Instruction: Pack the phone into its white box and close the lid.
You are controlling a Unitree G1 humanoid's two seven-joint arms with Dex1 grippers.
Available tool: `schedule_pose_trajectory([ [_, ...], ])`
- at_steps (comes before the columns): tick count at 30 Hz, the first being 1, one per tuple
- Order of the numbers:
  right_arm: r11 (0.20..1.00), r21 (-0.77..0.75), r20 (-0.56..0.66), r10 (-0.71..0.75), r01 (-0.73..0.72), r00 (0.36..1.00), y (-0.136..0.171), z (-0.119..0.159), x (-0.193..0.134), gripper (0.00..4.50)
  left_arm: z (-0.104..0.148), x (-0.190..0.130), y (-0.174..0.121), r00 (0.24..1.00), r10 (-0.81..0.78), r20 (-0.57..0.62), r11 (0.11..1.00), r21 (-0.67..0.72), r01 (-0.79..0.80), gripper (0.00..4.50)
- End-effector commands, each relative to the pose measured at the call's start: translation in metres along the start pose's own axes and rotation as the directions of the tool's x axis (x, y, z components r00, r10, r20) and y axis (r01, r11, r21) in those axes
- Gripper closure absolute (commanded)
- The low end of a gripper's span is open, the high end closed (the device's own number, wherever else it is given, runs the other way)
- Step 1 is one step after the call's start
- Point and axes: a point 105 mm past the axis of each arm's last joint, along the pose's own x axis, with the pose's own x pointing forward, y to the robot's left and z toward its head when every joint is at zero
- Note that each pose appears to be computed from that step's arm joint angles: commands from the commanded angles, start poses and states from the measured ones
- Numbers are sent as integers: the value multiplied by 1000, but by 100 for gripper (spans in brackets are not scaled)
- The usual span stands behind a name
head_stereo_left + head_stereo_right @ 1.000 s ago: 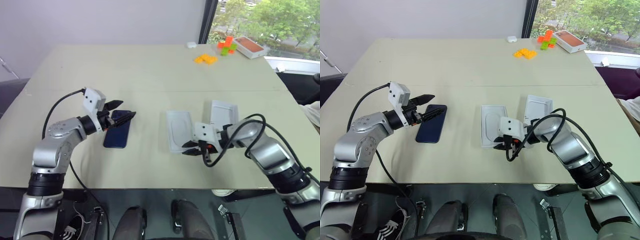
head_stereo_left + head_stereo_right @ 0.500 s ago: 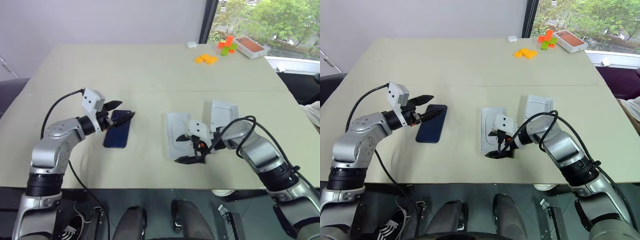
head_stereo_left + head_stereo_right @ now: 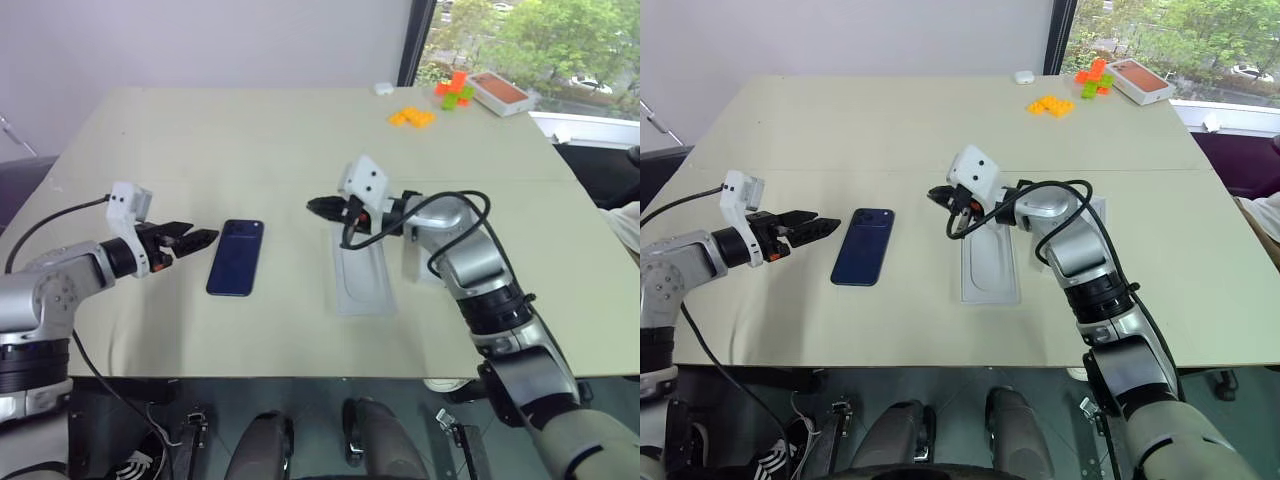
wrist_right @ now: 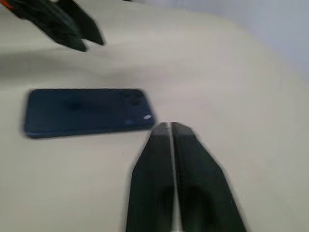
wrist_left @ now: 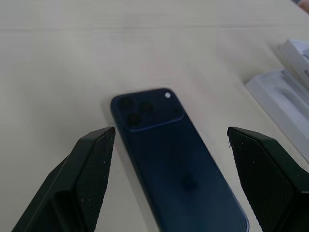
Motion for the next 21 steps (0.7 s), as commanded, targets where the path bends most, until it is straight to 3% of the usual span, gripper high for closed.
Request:
schedule_pose_trajectory([
  [1, 976, -215, 5, 38, -36, 999, 19, 12, 32, 448, 14, 1, 9, 999, 29, 22, 988, -152, -25, 57],
  [6, 955, -262, -48, 129, -137, 990, 51, -2, 54, 448, 0, 16, 8, 996, 18, -87, 973, -227, -37, 57],
  [11, 960, -213, -105, 162, -181, 981, 61, -19, 62, 448, -8, 28, 9, 993, -19, -115, 944, -330, -21, 57],
  [15, 982, -108, -138, 141, -156, 980, 61, -22, 70, 448, -19, 38, 11, 988, -31, -149, 901, -433, -37, 57],
  [21, 975, 80, -156, 220, -209, 963, 78, -24, 78, 448, -28, 48, 1, 975, -88, -203, 887, -462, -16, 57],
])
